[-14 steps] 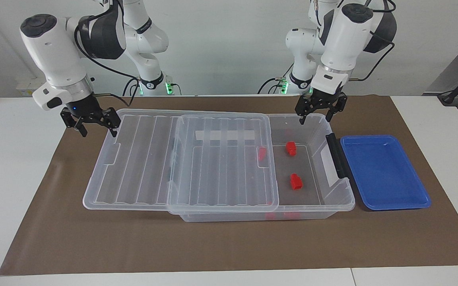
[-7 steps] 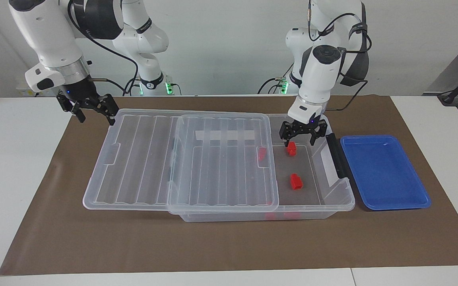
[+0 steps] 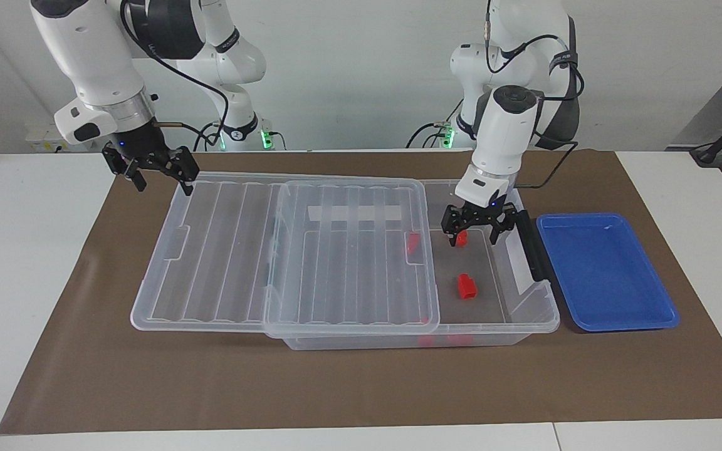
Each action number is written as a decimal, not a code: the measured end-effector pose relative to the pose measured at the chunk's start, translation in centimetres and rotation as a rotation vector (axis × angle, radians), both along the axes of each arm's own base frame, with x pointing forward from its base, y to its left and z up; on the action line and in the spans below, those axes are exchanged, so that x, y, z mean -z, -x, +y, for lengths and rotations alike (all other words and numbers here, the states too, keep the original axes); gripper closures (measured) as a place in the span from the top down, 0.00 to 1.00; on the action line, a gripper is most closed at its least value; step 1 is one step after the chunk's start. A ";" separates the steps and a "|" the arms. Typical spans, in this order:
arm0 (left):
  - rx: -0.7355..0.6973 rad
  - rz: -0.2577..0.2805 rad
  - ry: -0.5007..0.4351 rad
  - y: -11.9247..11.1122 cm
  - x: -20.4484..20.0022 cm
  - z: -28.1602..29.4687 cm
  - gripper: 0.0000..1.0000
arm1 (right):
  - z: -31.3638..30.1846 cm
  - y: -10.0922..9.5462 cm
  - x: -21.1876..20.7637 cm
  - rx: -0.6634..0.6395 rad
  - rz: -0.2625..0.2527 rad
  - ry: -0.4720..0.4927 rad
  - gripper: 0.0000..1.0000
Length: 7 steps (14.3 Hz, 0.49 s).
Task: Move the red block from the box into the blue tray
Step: 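Reach the left gripper into the opened box toward a red block, then lower the left gripper and grasp the red block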
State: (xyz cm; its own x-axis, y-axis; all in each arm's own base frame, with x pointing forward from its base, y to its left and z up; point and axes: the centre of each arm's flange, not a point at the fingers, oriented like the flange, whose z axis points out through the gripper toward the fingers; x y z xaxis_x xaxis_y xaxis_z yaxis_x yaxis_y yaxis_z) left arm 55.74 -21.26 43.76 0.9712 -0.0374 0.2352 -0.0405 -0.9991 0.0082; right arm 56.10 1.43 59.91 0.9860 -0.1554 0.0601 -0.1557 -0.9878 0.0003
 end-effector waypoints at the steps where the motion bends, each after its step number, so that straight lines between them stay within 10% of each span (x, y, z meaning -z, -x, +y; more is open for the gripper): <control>1: 0.000 -0.011 0.002 -0.4 0.5 0.2 1.00 | 0.0 0.0 -0.1 0.000 0.001 0.000 0.99; 7: 0.004 -0.046 0.021 -2.9 4.7 0.1 1.00 | 0.0 0.1 -0.3 0.001 0.005 0.000 1.00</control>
